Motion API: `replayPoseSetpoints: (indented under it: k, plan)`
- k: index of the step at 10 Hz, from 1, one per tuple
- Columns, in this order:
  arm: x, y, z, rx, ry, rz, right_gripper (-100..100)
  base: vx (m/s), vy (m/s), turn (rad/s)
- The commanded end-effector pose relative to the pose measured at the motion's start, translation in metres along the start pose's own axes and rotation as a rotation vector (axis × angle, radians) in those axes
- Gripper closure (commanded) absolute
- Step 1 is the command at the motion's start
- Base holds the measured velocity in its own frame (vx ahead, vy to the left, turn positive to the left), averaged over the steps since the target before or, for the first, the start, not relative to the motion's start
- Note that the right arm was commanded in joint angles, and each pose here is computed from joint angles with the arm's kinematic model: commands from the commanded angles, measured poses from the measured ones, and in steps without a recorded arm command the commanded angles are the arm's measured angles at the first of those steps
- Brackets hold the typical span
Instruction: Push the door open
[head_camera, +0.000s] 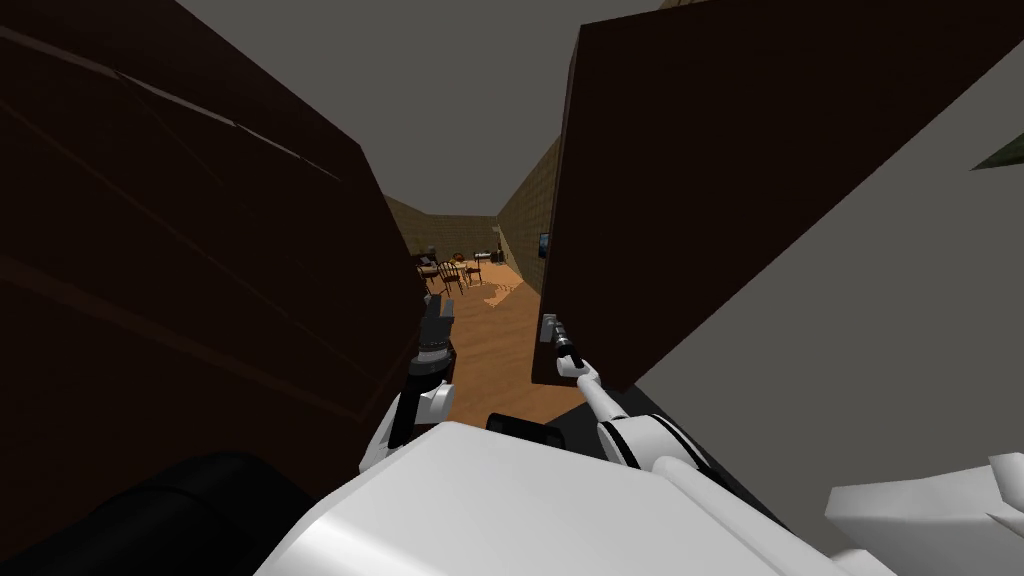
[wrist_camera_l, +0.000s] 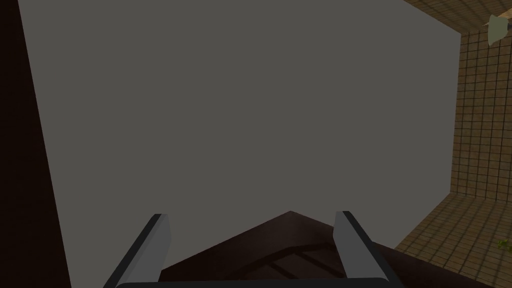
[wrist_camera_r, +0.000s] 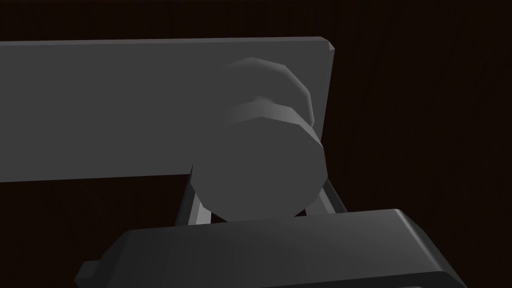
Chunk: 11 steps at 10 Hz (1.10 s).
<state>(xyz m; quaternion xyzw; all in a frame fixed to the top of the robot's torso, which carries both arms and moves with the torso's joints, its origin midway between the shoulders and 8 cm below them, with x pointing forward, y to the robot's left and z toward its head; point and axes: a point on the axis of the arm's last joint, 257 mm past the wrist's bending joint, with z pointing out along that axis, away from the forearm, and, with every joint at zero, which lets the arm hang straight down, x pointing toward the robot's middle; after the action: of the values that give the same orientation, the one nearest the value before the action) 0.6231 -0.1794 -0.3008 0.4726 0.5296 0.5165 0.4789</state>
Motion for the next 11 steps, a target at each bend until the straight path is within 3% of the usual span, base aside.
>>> replayPoseSetpoints:
  k: [1,2,5,6,11]
  plan:
    - [-0.020,0.004,-0.0009,-0.009,-0.031,-0.001,100,0.157,0.162,-0.078]
    - [-0.020,0.004,-0.0009,-0.009,-0.031,-0.001,100,0.079,0.107,-0.042]
    - [-0.041,0.004,-0.0015,-0.008,-0.076,0.007,100,0.121,0.143,-0.094]
    - [-0.035,0.001,-0.0022,-0.003,-0.063,0.006,-100,-0.068,0.045,-0.066]
    - [-0.022,0.003,-0.0004,-0.006,-0.043,0.013,-100,-0.213,-0.006,0.002]
